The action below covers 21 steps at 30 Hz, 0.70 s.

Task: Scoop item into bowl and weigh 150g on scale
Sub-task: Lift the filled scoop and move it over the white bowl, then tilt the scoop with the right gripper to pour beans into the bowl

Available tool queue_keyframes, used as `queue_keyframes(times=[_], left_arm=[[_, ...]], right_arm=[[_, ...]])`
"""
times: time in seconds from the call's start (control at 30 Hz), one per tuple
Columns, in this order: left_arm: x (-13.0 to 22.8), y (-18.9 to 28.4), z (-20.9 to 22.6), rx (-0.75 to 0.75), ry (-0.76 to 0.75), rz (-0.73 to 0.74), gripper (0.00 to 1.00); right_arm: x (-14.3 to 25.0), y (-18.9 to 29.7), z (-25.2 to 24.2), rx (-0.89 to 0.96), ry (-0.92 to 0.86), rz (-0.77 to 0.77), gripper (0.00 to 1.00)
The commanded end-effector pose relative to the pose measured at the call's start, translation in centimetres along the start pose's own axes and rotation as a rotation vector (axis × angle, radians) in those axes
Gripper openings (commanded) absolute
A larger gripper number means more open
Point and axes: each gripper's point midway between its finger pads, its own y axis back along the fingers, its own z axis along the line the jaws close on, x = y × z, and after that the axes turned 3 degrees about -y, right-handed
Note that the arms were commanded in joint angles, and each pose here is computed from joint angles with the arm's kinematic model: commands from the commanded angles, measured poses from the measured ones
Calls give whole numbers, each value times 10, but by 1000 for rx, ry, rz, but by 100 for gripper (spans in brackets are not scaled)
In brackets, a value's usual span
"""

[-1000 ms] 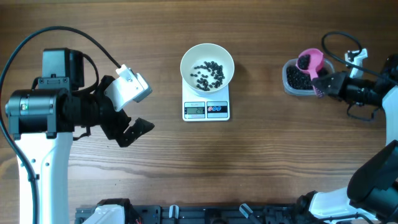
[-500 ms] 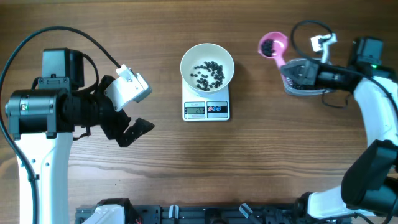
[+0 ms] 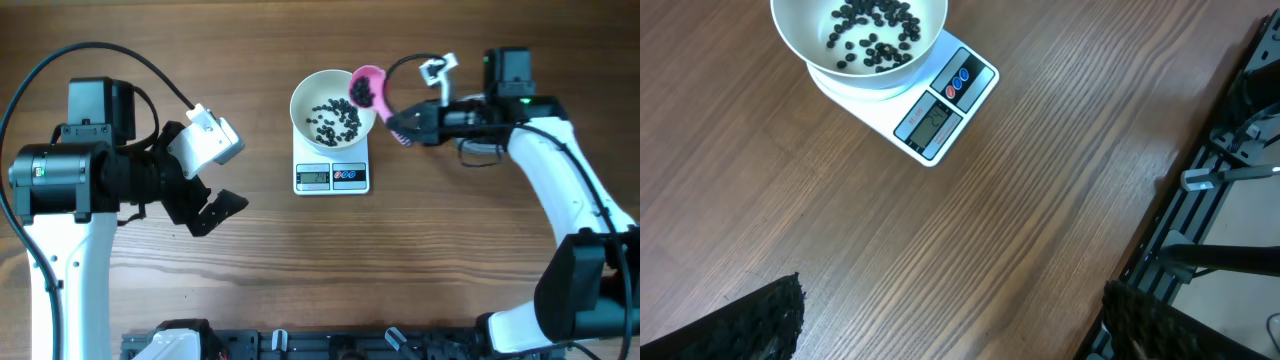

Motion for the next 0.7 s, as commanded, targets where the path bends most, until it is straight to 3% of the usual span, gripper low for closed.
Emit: queue_keyframes(times=[0.0, 0.3, 0.5, 0.67], left_arm=[[-4, 6, -1, -16, -18, -19, 100], [-4, 6, -1, -16, -18, -19, 100], [-4, 6, -1, -16, -18, -19, 100], [-4, 6, -1, -16, -18, -19, 100]], right_arm=[[-4, -9, -2, 121, 84, 8, 4], [0, -21, -26, 362, 196, 61, 4], [1, -30, -18, 362, 279, 80, 4], [0, -29, -29, 465, 306, 89, 4]])
